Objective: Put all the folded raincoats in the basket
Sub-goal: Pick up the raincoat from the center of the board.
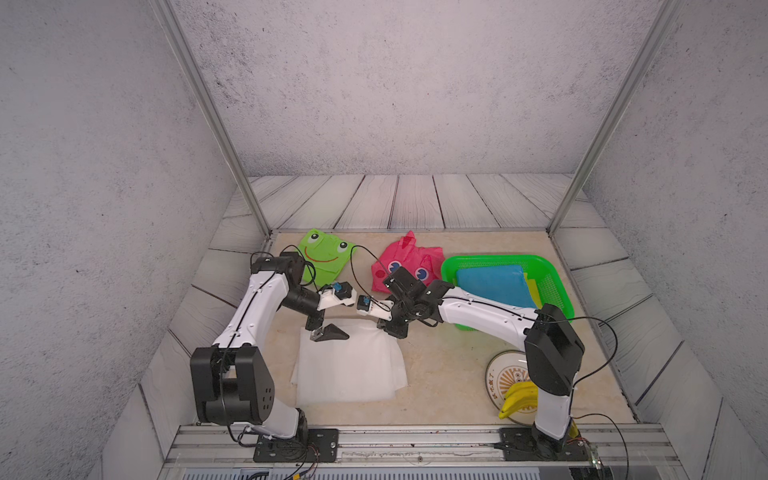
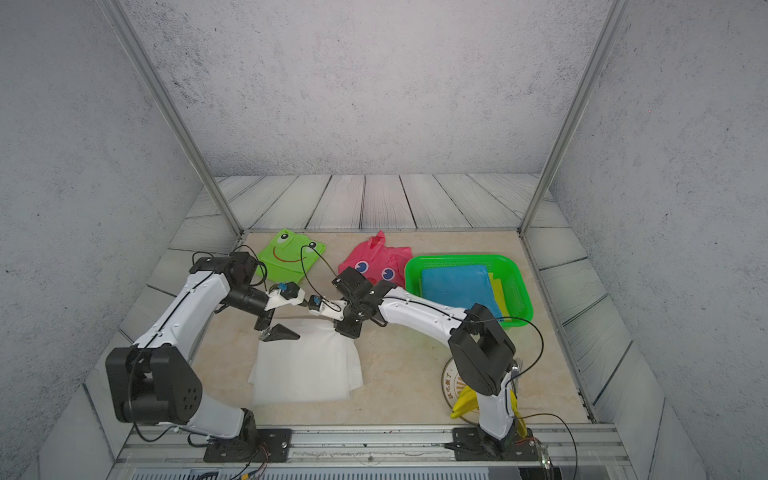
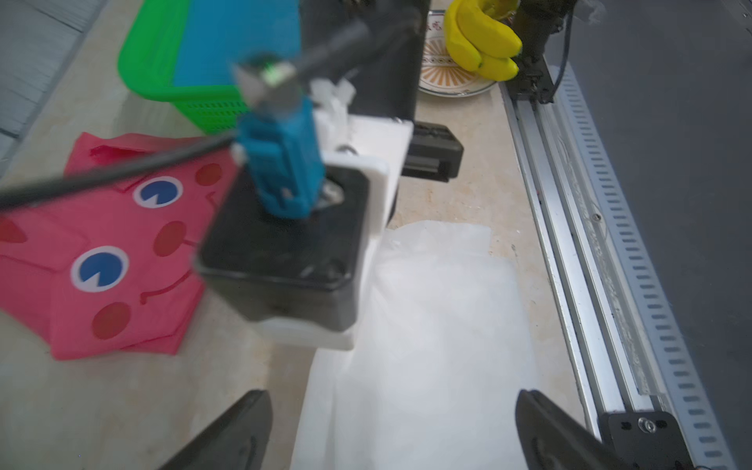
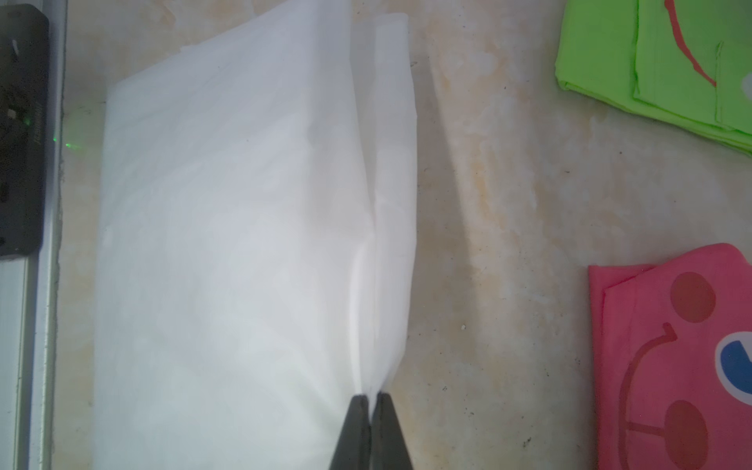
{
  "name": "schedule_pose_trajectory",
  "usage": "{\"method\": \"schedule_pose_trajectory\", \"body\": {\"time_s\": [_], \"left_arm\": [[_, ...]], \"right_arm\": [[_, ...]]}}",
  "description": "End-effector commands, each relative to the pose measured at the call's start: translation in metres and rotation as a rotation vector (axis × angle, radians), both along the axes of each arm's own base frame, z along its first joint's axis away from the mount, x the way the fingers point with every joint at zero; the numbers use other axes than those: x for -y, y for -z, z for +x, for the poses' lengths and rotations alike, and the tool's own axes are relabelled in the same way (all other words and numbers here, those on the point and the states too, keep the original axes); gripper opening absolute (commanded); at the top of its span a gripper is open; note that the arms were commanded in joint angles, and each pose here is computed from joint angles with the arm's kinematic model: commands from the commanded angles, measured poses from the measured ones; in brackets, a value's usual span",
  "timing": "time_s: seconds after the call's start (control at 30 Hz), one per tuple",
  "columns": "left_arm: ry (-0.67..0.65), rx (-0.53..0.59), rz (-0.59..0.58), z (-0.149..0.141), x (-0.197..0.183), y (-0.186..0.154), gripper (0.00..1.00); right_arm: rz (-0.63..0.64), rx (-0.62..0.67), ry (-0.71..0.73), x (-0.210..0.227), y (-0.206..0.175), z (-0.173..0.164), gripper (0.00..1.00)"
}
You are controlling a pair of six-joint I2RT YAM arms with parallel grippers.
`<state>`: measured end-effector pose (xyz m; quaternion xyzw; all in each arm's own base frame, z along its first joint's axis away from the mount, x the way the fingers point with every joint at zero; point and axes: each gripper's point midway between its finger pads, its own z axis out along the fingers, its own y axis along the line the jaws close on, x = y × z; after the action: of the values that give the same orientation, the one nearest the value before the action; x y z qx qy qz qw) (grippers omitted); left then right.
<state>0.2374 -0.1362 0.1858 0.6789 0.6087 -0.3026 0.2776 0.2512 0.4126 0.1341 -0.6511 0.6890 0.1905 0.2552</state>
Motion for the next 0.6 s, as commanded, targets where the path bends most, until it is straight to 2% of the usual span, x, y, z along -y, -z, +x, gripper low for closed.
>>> {"method": "schedule_pose_trajectory", "body": {"time_s": [0.0, 0.3, 0.57], "left_arm": [[0.087, 0.123, 0.016, 0.003, -0.002, 0.012, 0.99], [0.093, 0.146, -0.048, 0.008, 0.006, 0.008, 0.99], [0.133, 0.048, -0.022, -0.006, 0.002, 0.019, 0.98]], "right_arm": [[0.065, 0.085, -0.041, 0.005, -0.033, -0.002, 0.0], [0.107, 0.149, -0.066, 0.015, -0.054, -0.009, 0.0], [0.169, 0.233, -0.065, 0.025, -0.083, -0.013, 0.0]]}}
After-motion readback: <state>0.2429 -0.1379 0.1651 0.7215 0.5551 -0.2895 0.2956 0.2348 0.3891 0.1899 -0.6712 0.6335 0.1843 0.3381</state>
